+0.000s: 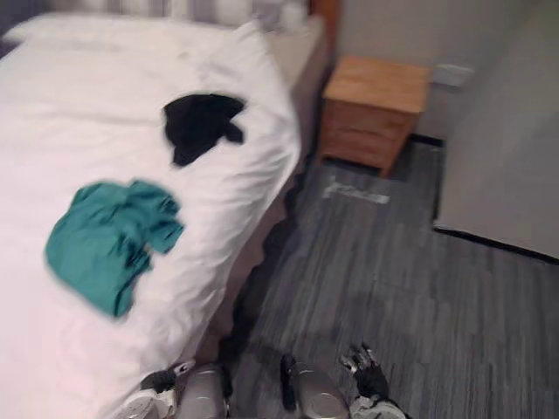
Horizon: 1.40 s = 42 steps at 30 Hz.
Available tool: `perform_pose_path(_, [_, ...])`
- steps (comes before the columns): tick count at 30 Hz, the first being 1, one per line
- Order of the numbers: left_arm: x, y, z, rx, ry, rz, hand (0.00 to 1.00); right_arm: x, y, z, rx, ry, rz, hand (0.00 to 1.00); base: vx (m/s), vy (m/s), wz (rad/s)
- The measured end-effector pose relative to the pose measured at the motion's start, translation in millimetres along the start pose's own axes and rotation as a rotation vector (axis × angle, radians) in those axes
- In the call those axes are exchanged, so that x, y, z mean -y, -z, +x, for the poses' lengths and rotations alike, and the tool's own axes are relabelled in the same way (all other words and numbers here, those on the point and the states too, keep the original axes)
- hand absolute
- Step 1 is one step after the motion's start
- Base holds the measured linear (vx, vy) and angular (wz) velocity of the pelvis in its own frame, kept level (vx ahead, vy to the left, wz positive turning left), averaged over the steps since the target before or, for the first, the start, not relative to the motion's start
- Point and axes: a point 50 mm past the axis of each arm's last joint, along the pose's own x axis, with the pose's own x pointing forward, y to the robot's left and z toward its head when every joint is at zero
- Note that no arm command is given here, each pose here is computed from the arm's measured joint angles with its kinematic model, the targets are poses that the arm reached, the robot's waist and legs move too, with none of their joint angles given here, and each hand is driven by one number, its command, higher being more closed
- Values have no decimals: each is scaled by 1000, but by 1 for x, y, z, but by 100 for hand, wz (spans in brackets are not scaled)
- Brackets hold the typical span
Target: Tidy the bed and pick cloth on bed and put in laundry
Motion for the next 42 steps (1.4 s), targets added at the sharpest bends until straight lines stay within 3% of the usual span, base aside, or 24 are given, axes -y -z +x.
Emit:
perform_pose_path(2, [1, 6, 0, -30, 13, 13, 0, 0, 0, 3, -10, 3, 4, 0, 276, 229, -35])
perform_pose_path(5, [-11, 17, -3, -115, 93, 184, 0, -9, 11, 4, -50, -5, 41, 0, 286, 199, -11])
perform_pose_path(8, [-27, 27, -8, -169, 94, 214, 0, -16, 12, 5, -30, -31, 51, 0, 154, 44, 18])
perform_pose_path(10, [-20, 33, -9, -193, 102, 232, 0, -3, 9, 0, -13, -11, 29, 0, 208, 68, 89])
perform_pose_path(16, [-20, 28, -6, -180, 47, 237, 0, -18, 8, 4, 3, -24, 61, 0, 89, -148, -10])
perform_pose_path(21, [-3, 6, 0, -26, 26, 128, 0, -10, -1, 7, 11, 32, 26, 0, 173, -86, -28])
perform_pose_path(22, [8, 10, -2, -13, 28, 38, 0, 0, -4, 5, 8, 48, -4, 0, 262, -98, -33])
perform_pose_path(26, [-1, 12, -4, -4, -12, -48, 0, -6, 0, 12, -43, 20, -23, 0, 343, -7, -39])
perform_pose_path(36, [6, -8, 1, 56, 74, -51, 0, -15, -19, 24, 7, -24, -74, 0, 393, 112, -4])
perform_pose_path(42, [-4, 26, -8, -97, 61, 22, 0, -29, -38, 37, 44, -76, -105, 0, 562, 51, 64])
